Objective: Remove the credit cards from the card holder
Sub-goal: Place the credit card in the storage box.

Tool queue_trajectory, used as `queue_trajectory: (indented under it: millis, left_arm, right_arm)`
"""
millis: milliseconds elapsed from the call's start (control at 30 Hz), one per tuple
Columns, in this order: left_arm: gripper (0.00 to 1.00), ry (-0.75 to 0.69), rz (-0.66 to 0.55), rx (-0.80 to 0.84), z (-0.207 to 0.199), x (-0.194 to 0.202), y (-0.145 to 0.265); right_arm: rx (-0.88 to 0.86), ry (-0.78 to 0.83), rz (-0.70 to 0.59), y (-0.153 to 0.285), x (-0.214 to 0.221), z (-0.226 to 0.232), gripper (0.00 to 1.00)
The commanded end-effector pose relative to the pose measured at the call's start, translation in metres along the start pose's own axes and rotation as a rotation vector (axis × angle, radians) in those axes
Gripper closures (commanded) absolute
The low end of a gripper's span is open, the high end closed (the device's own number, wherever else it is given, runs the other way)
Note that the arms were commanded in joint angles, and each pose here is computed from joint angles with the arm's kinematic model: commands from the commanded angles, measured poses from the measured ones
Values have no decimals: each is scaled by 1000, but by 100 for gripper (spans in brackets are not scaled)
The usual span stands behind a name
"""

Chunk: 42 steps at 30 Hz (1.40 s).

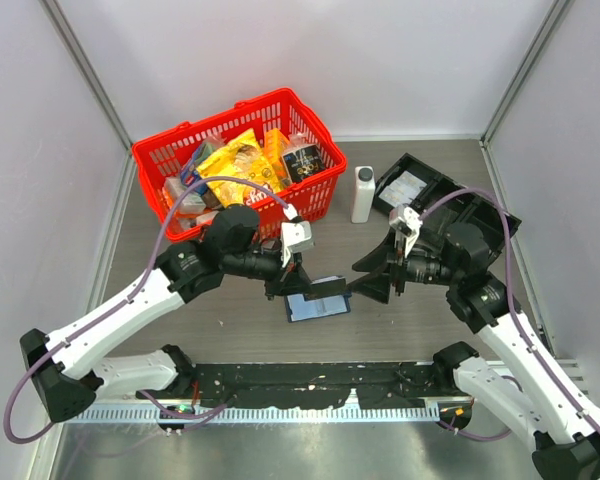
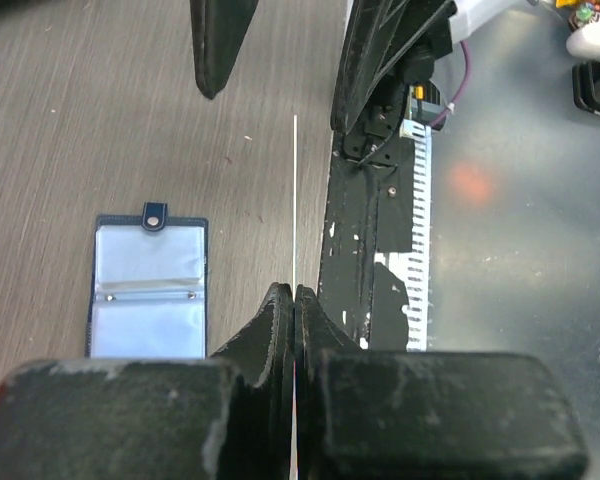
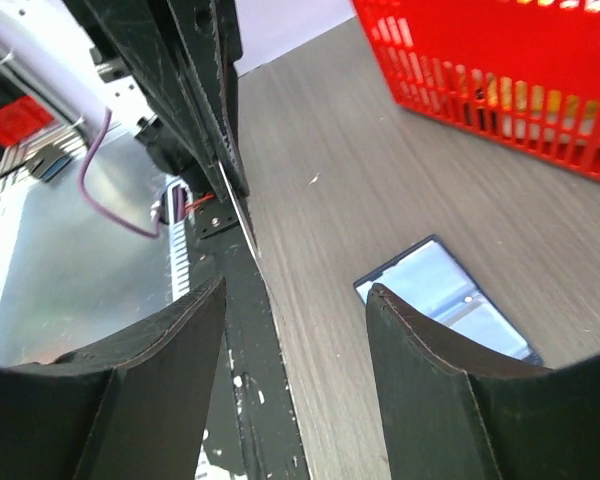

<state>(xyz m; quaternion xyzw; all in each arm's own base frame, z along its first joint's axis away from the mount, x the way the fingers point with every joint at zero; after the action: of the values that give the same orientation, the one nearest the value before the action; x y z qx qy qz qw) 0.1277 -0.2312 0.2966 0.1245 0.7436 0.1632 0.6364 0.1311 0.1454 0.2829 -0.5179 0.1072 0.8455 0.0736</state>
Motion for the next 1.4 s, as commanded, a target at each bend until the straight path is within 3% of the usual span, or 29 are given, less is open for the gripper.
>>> queue_trajectory:
  millis: [0,167,300,367,433,500,567,733,833,933,1000,1133,1367]
  left_arm:
    - [100,-81,1,90,-6,-9,5]
    - [100,-91,10,128,-6,-16,5]
    - [100,-99,12,149,-7,-20,4]
    - [100,-99,7,161,-7,-22,4]
    - [100,-105,-1,165,-7,-21,3]
    - [100,-107,4,155,-7,-19,2]
    - [99,-106,15,95,-2,-16,4]
    - [43,-96,-4,-168,14,-8,12]
    - [20,-84,-56,-393,27,-8,25]
    - [7,-30,-117,-650,43,-9,44]
    - [2,7,-147,-868,55,-6,61]
    - [0,37,-198,-1110,64,1,85]
    - [0,24,-257,-1275,66,10,104]
  right_arm:
    - [-154,100,27,-1,-12,18,37]
    - [-220,105,76,-10,-9,22,40]
    - [-239,107,105,-19,-6,22,48]
    - [-242,106,118,-23,-5,22,56]
    - [-250,103,129,-26,-5,21,81]
    - [-232,105,125,-27,-6,20,99]
    - [-209,108,122,-27,-8,18,99]
    - [-62,61,131,-30,-10,2,99]
    - [87,-19,144,-28,-9,-18,99]
    - [248,-147,127,-18,-14,-50,99]
    - [354,-222,102,-9,-20,-69,99]
    - [568,-358,35,13,-32,-108,99]
    - [940,-544,-58,52,-40,-166,99]
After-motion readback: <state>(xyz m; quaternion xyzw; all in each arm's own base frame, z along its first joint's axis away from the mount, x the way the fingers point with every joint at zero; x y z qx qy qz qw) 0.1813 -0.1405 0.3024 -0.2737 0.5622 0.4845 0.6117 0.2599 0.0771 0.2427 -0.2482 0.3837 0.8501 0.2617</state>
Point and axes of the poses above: each gripper's point midway between its finger pads, its own y axis back along the fingers, its own z axis along the line the jaws close on, x = y × z, the point moved 8 cm from there along y, back along the fingers, and after that the axes turned 7 degrees about -y, right-handed, at the moved point
